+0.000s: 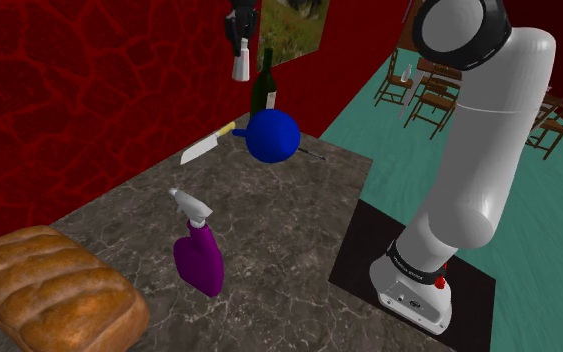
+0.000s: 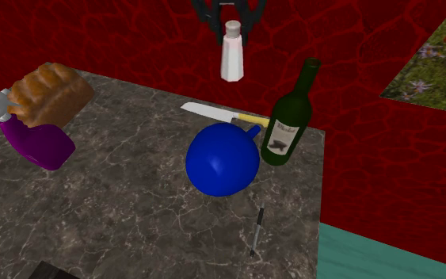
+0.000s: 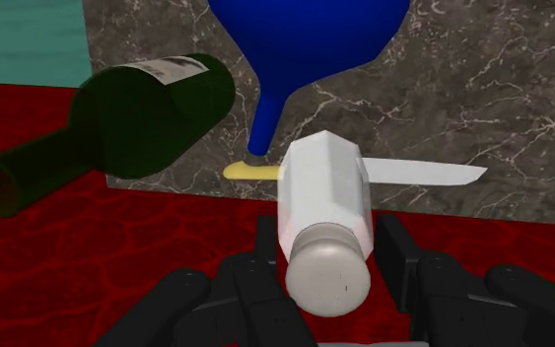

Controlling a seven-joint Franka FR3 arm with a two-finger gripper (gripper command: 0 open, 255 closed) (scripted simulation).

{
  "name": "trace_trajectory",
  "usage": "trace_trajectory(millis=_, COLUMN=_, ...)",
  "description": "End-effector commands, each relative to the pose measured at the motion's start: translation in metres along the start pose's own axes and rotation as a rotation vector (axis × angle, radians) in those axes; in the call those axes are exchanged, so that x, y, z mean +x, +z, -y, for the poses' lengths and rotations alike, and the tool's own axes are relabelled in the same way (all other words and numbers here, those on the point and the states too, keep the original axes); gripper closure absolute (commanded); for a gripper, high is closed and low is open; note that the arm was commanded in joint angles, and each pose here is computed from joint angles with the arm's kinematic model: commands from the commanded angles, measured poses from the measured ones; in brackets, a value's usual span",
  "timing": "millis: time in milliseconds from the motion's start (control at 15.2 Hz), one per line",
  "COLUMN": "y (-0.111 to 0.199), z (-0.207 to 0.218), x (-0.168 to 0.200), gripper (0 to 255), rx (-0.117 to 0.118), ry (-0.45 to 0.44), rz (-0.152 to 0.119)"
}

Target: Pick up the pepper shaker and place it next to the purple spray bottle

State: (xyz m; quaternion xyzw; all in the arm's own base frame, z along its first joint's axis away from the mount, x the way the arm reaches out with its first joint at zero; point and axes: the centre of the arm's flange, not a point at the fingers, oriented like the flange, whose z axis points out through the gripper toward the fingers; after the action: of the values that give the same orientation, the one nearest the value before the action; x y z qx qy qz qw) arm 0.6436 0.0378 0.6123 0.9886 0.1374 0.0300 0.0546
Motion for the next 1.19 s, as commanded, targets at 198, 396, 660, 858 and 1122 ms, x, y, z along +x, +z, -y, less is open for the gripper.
trace_trajectory(millis=198, y=-0.027, z=-0.002, x=0.0, gripper=255, rx=0.0, ry=0.0, rz=0.0)
trace_trajectory(millis=396, y=-0.043, z=-0.004, x=0.001, gripper=255, rx=0.0, ry=0.0, rz=0.0)
trace_trajectory(millis=660, y=-0.06, z=0.005, x=-0.006, gripper=255, rx=0.0, ry=0.0, rz=0.0)
trace_trajectory(millis=858, y=-0.065, z=0.036, x=-0.03, gripper=255, rx=0.0, ry=0.0, rz=0.0)
trace_trajectory(millis=1122, y=-0.071, z=0.078, x=-0.062, gripper=255, rx=0.0, ry=0.0, rz=0.0)
